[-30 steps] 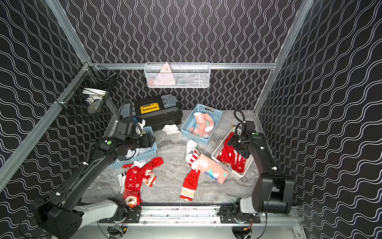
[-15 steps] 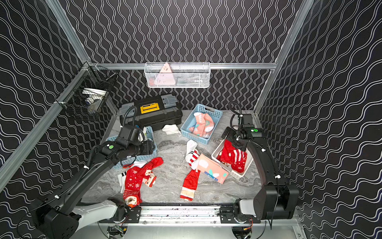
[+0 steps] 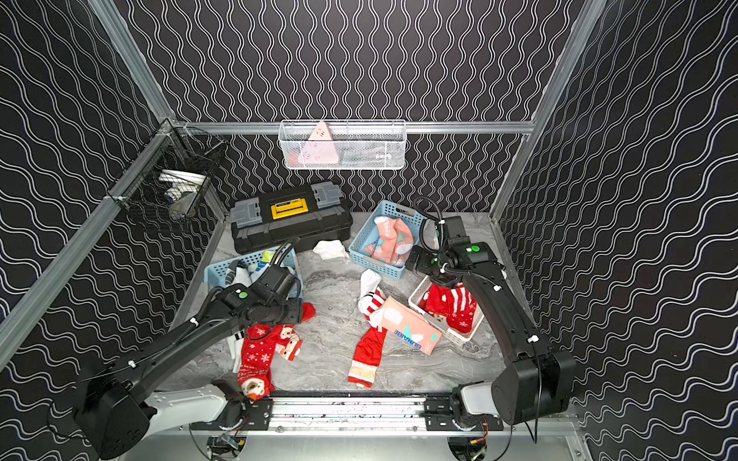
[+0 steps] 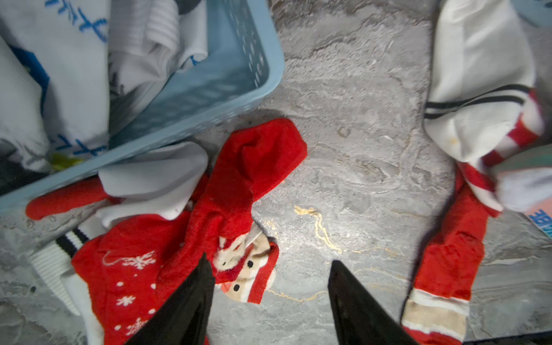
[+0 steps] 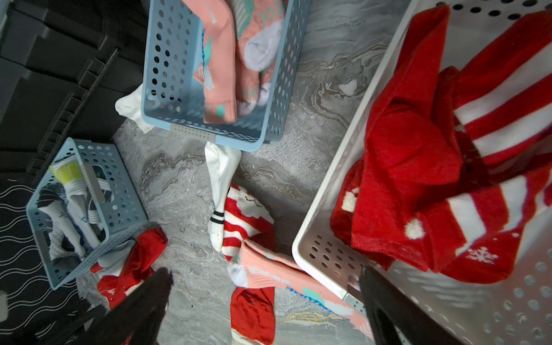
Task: Sort the socks into the basket by color
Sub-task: Pick up the sock at the center of the board.
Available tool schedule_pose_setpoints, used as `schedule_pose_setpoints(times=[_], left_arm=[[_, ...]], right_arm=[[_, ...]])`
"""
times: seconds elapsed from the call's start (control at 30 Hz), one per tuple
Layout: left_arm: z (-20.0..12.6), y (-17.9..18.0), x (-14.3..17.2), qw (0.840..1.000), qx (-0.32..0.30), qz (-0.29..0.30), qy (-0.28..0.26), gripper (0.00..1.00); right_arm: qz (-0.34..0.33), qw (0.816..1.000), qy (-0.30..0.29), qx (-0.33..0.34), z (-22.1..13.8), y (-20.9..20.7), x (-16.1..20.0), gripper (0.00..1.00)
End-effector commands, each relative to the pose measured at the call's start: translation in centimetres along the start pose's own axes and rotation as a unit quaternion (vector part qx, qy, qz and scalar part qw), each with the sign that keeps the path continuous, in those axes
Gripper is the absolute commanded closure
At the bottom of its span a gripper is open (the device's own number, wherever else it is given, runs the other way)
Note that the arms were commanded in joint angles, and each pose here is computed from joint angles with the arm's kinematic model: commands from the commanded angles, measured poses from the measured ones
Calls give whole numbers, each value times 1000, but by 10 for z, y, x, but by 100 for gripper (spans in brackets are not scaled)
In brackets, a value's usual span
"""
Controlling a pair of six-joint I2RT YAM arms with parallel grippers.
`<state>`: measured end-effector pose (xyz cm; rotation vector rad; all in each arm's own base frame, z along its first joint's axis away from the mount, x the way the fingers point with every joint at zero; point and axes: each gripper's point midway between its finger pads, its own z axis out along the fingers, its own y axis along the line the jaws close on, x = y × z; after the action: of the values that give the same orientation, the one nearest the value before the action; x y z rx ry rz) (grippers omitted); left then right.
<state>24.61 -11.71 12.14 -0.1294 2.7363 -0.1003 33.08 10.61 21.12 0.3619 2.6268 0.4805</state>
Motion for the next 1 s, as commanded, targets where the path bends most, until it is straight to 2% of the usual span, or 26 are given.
schedule_pose_setpoints(times=[0.0,0.33,0.57,0.67,0.83,0.97], left_arm=[[7,12,1,999,-40,-17,-7,33],[41,18,8,997,-81,1,3,33],[60,22,14,995,-97,11,11,40],[64,22,14,995,-100,16,12,52],[58,21,11,996,-91,15,-1,83],[48,17,8,997,-79,20,-10,100]], right_arm=[[-3,1000,8,-10,-1,6,3,0],[-12,1000,14,-23,-2,13,6,0],[-17,999,16,-29,-3,15,8,0],[-19,999,17,-32,-4,16,7,1],[-22,999,15,-37,-6,19,6,2],[-23,999,17,-45,-5,22,6,3]])
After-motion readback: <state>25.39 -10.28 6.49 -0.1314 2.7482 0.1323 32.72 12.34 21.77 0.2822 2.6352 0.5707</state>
